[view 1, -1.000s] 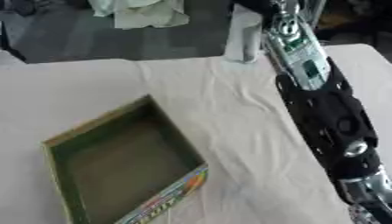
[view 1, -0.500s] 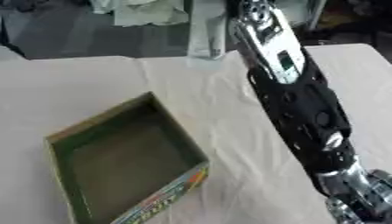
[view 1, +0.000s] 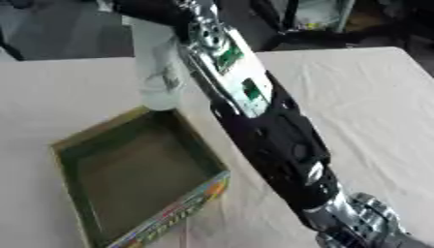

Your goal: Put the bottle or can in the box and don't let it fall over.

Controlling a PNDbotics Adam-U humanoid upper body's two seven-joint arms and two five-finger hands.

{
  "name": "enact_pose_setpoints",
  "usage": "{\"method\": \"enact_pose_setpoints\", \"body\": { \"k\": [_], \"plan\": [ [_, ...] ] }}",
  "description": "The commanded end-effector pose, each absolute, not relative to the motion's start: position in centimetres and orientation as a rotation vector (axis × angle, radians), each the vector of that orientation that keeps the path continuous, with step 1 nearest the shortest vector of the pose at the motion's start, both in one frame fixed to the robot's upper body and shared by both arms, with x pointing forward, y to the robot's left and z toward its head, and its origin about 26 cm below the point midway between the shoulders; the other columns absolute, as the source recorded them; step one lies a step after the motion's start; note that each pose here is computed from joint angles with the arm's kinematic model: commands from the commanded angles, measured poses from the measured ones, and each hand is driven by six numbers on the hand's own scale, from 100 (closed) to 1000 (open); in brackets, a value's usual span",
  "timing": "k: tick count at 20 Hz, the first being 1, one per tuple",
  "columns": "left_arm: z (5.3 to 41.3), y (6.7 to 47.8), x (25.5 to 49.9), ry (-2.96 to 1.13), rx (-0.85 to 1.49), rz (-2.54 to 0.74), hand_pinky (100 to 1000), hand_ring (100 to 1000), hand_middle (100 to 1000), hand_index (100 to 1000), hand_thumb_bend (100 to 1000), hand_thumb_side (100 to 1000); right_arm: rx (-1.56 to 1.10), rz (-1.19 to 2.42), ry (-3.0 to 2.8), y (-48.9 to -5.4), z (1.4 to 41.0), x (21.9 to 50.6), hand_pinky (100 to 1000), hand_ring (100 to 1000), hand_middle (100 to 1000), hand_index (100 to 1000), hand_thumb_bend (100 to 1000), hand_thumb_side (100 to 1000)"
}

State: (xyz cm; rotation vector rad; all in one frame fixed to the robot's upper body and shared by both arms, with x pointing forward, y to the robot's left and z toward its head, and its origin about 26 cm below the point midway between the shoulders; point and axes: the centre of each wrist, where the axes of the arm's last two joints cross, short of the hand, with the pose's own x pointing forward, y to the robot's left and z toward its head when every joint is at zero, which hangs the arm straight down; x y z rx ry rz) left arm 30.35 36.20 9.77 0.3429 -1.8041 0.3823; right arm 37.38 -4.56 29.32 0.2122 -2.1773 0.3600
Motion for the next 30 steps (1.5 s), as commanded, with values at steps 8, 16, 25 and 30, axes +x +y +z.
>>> {"method": "enact_pose_setpoints", "body": {
  "k": [8,16,25,30],
  "plan": [
    [10.9,36.8,30.3,-1.835,0.367,0.362,797,771,699,747,572,758,0.218,0.410,-2.197,-2.4,27.4,36.6,100,148,217,289,317,100],
    [10.9,36.6,30.4,-1.839,0.359,0.371,796,770,697,747,575,757,0.258,0.410,-2.211,-1.4,24.6,37.5,100,197,266,320,309,100],
    [10.9,36.6,30.4,-1.839,0.363,0.379,796,769,696,746,577,755,0.225,0.462,-2.145,-1.7,21.0,39.1,100,350,432,433,357,100],
    [11.0,36.6,30.4,-1.841,0.363,0.380,796,769,696,746,578,755,0.195,0.505,-2.090,-1.8,18.6,39.9,157,384,462,457,418,100]
  ]
}}
